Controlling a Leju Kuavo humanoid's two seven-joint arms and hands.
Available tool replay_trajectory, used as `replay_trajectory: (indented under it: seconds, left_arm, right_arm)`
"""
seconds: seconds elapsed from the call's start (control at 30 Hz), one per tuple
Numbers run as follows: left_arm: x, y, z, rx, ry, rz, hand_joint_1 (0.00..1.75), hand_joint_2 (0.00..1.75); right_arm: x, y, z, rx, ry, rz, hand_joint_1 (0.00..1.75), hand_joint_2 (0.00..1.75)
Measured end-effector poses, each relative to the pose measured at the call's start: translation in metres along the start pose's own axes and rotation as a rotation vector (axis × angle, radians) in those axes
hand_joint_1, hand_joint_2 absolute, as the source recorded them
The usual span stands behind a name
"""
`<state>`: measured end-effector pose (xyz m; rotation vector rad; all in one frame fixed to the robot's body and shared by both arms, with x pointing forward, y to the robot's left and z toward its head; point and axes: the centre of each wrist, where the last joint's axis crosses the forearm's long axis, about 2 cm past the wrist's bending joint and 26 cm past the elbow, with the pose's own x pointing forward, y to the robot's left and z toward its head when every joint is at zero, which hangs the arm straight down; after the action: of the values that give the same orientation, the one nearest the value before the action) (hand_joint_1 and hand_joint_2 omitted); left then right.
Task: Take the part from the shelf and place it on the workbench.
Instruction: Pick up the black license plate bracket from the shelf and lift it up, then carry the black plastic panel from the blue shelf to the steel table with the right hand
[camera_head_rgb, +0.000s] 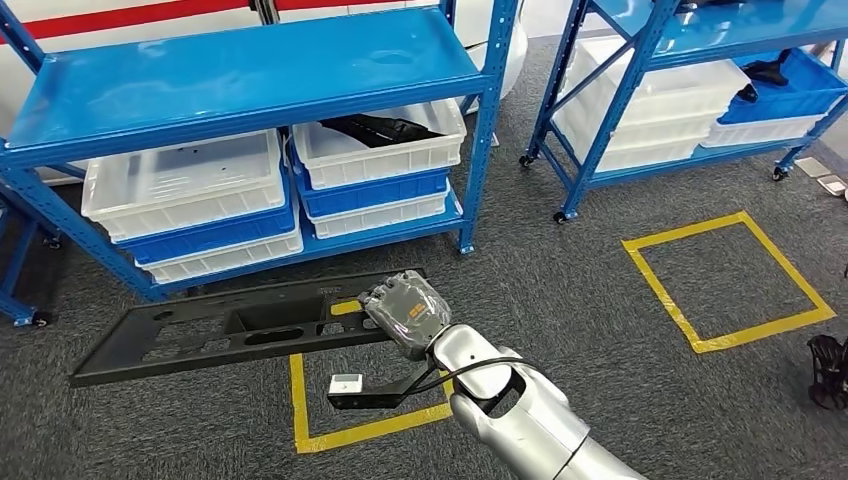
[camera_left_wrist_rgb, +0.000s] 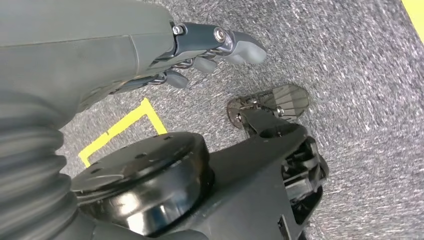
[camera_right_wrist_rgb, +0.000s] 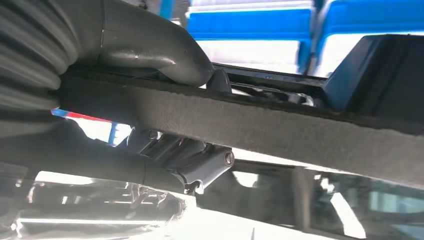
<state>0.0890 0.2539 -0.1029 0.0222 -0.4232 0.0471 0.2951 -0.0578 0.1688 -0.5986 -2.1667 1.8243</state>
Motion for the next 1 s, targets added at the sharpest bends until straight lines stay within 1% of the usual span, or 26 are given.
replay_trajectory:
  seconds: [0.2,0.4,0.5,0.67,1.0]
  left_arm:
    - [0.002,-0.001,0.000,-0.002,0.002,-0.005,0.00,1.75]
    - [0.001,-0.001,0.000,0.000,0.009,-0.010,0.00,1.75]
    - [0.000,0.002,0.000,0.005,0.010,-0.015,0.00,1.75]
    - [0.003,0.001,-0.001,0.002,0.006,-0.022,0.00,1.75]
    - [0.007,-0.001,-0.001,-0.021,0.005,-0.057,0.00,1.75]
  right_arm:
    - [-0.006,-0.004,0.000,-0.015,0.030,0.002,1.61,1.75]
    - [-0.006,-0.003,0.001,-0.017,0.042,-0.003,1.61,1.75]
    - [-0.008,-0.005,0.002,-0.025,0.056,-0.002,1.61,1.75]
    - [-0.019,-0.010,0.008,-0.060,0.120,0.003,1.61,1.75]
    - [-0.039,-0.015,0.032,-0.110,0.260,0.032,1.61,1.75]
